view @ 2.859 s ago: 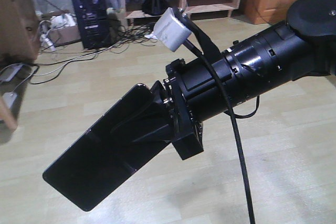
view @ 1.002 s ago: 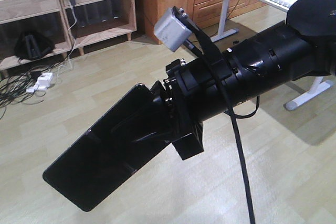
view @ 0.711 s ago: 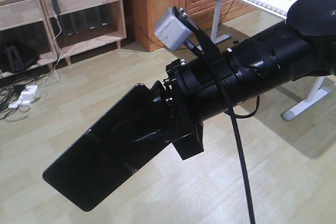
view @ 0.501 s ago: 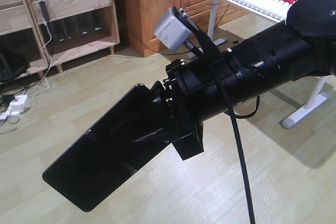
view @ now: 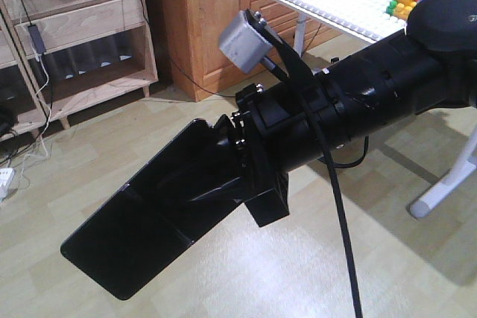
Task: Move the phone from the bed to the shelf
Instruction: 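Carry the phone in the right gripper toward the wooden shelf with laptop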
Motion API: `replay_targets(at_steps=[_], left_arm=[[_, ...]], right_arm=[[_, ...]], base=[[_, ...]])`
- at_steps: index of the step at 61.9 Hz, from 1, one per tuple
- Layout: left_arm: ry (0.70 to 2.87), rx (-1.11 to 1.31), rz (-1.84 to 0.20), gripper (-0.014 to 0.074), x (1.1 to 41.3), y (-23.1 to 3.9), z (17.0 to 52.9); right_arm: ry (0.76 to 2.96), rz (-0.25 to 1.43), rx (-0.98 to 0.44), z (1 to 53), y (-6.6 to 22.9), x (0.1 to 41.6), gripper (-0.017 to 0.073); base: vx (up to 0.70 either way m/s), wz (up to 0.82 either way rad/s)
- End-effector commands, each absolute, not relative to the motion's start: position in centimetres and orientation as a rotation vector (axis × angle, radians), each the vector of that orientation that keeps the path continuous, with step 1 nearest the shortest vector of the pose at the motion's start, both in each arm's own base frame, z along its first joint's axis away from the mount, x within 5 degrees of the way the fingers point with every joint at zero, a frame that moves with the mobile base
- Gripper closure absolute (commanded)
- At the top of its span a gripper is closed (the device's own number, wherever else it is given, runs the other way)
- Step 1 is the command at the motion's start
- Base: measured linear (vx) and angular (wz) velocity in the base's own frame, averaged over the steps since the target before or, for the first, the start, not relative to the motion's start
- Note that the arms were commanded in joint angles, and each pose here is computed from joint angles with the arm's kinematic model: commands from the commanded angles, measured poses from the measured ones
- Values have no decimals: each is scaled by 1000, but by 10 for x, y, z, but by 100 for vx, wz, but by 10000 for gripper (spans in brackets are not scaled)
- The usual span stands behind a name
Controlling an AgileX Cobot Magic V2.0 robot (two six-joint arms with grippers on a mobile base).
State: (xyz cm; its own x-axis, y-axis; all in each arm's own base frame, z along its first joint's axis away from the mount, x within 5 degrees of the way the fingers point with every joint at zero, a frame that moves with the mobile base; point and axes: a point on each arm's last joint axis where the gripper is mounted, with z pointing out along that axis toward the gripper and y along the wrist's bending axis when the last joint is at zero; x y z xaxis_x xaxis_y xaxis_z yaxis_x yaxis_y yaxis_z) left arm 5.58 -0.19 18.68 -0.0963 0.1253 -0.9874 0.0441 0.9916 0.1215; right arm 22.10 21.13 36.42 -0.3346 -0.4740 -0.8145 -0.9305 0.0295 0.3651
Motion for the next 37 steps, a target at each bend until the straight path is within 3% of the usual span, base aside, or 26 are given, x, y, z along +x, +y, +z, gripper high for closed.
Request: replay_targets(at_steps=[1, 37], left_arm=[[1567, 111, 58, 592, 55, -2, 202], [1567, 111, 58, 592, 55, -2, 202]], right_arm=[[1733, 1358, -1420, 389, 208, 208, 562], [1733, 1358, -1420, 389, 208, 208, 562]], base=[[40, 1], [39, 3]])
